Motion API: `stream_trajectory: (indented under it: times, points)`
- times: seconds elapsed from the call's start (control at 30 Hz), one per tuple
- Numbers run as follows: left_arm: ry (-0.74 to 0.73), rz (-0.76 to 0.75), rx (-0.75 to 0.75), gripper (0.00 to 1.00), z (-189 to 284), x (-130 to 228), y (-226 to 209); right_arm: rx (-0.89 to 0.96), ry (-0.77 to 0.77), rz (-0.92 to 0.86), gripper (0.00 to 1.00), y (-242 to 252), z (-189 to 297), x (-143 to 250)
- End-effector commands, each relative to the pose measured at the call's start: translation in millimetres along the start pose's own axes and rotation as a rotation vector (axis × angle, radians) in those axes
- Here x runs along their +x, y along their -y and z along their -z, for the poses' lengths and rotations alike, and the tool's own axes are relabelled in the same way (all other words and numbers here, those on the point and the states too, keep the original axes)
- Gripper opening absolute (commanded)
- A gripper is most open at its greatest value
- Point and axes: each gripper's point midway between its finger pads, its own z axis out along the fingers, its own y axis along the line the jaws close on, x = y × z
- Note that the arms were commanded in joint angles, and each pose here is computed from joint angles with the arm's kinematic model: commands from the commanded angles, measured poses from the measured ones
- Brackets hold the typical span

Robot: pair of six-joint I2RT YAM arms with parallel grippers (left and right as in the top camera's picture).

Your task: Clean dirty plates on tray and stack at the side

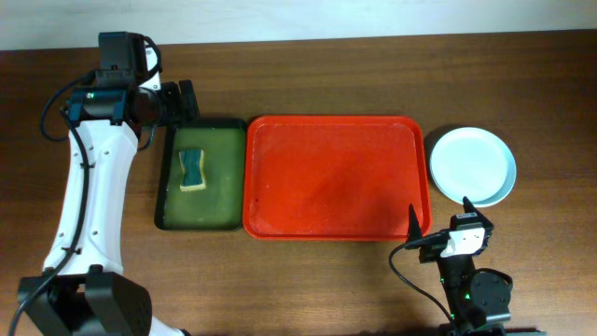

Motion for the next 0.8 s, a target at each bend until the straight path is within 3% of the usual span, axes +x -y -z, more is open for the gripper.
stream_trajectory:
  times: [0.0,0.17,0.33,0.4,0.5,0.6,0.77]
  points:
    - [-0.002,-0.007,-0.008,0.99,-1.9,-0.1,-2.1,-0.002,-0.006,-0.007,0.99,-0.1,0.0,2.9]
    - [0.058,-0.008,0.002,0.99,23.2,-7.9,-0.6,-0.002,-0.006,-0.007,0.99,-0.1,0.0,2.9]
    - [0.379,0.000,0.049,0.99,162.6,-23.6,-0.9,-0.002,-0.006,-0.007,0.99,-0.1,0.0,2.9]
    - [0.526,0.003,0.070,1.00,226.4,-15.7,-3.3,-0.002,-0.006,-0.007,0.99,-0.1,0.0,2.9]
    - [0.662,0.031,0.016,0.99,282.2,2.2,-20.3,-0.002,-0.006,-0.007,0.99,-0.1,0.0,2.9]
    - [0.690,0.033,0.020,0.99,292.8,36.5,-25.8,-0.002,-0.006,-0.007,0.99,-0.1,0.0,2.9]
    - [0.528,0.023,-0.005,0.99,218.6,129.7,-38.2,-0.002,-0.006,-0.007,0.99,-0.1,0.0,2.9]
